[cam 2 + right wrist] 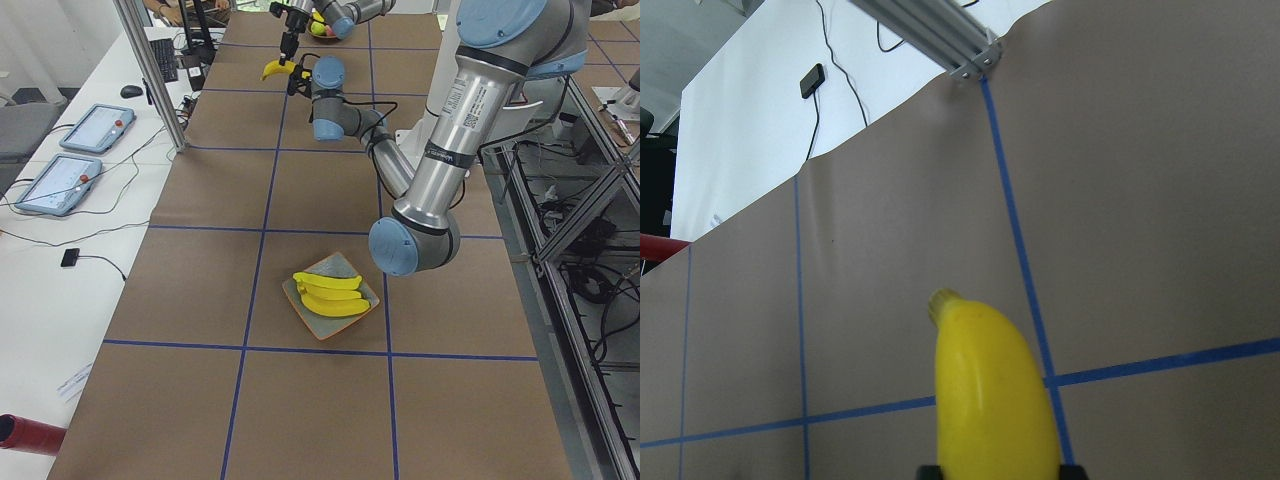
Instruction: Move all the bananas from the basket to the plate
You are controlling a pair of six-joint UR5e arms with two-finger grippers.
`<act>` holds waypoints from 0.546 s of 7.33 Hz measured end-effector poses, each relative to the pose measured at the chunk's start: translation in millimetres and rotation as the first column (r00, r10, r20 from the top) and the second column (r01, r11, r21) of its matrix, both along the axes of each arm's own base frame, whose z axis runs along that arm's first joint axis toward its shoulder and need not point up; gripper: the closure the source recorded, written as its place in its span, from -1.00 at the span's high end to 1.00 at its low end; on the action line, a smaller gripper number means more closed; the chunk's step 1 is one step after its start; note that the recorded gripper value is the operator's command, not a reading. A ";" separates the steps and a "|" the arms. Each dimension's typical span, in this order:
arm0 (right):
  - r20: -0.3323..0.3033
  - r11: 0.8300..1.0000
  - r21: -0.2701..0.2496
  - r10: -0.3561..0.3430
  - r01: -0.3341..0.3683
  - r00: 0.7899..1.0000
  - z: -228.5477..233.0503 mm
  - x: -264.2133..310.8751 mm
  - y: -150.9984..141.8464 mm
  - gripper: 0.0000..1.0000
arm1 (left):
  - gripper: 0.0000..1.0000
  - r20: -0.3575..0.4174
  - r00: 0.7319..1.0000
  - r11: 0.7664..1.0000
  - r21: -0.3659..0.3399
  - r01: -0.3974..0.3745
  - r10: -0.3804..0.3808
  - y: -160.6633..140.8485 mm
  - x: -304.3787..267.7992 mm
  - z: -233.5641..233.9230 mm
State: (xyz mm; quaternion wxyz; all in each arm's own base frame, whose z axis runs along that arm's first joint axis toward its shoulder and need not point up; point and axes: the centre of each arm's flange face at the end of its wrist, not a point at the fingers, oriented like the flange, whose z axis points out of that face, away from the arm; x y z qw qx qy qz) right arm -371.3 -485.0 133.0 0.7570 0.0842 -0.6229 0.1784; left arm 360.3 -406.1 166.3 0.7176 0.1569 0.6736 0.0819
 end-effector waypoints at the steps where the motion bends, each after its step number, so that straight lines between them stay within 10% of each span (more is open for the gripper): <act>1: -0.020 1.000 -0.010 -0.004 0.004 1.000 -15.9 -19.3 11.5 -1.00 | 1.00 -0.004 1.000 1.000 0.003 -0.003 0.003 1.4 0.6 -2.2; 4: -0.039 1.000 -0.008 -0.023 0.023 0.999 -37.9 -47.1 41.7 -1.00 | 1.00 -0.016 1.000 1.000 0.012 -0.005 0.005 2.4 1.6 -3.6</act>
